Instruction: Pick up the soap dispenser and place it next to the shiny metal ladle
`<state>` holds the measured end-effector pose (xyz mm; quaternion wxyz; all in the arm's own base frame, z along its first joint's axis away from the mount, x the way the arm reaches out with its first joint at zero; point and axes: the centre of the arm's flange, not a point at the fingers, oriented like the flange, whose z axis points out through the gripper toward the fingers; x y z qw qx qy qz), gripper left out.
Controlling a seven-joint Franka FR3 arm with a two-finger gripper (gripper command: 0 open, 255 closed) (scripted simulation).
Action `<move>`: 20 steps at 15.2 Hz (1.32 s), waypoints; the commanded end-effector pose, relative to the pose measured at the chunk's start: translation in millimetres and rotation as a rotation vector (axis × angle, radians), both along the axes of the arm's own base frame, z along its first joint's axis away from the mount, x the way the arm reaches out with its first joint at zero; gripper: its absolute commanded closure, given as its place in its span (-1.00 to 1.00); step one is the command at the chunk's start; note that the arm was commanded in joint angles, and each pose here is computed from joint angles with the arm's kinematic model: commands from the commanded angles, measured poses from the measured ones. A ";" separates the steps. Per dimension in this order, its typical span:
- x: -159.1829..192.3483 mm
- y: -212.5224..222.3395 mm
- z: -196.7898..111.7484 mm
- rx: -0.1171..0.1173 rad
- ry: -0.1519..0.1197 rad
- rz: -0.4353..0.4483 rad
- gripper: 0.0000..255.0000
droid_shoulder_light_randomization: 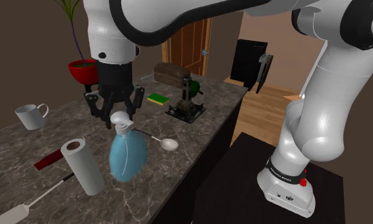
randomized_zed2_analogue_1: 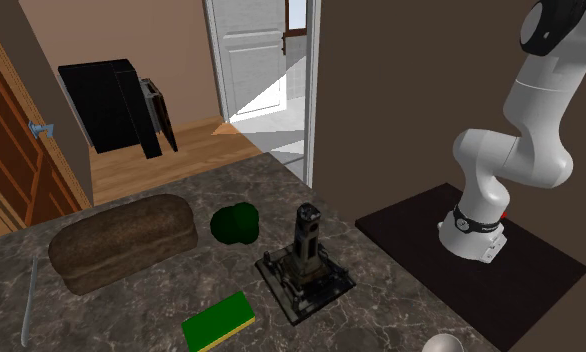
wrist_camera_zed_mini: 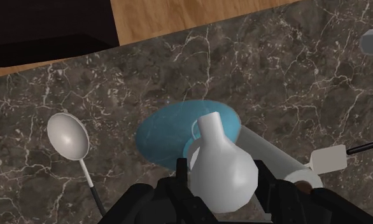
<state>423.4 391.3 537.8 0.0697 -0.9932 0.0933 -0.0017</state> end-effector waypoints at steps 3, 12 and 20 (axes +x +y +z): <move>-0.4 0.3 -21.5 0.001 -0.001 0.000 1.00; -0.4 0.3 -30.2 0.001 -0.001 0.000 1.00; -0.6 -1.5 -17.2 0.001 -0.001 0.000 -1.00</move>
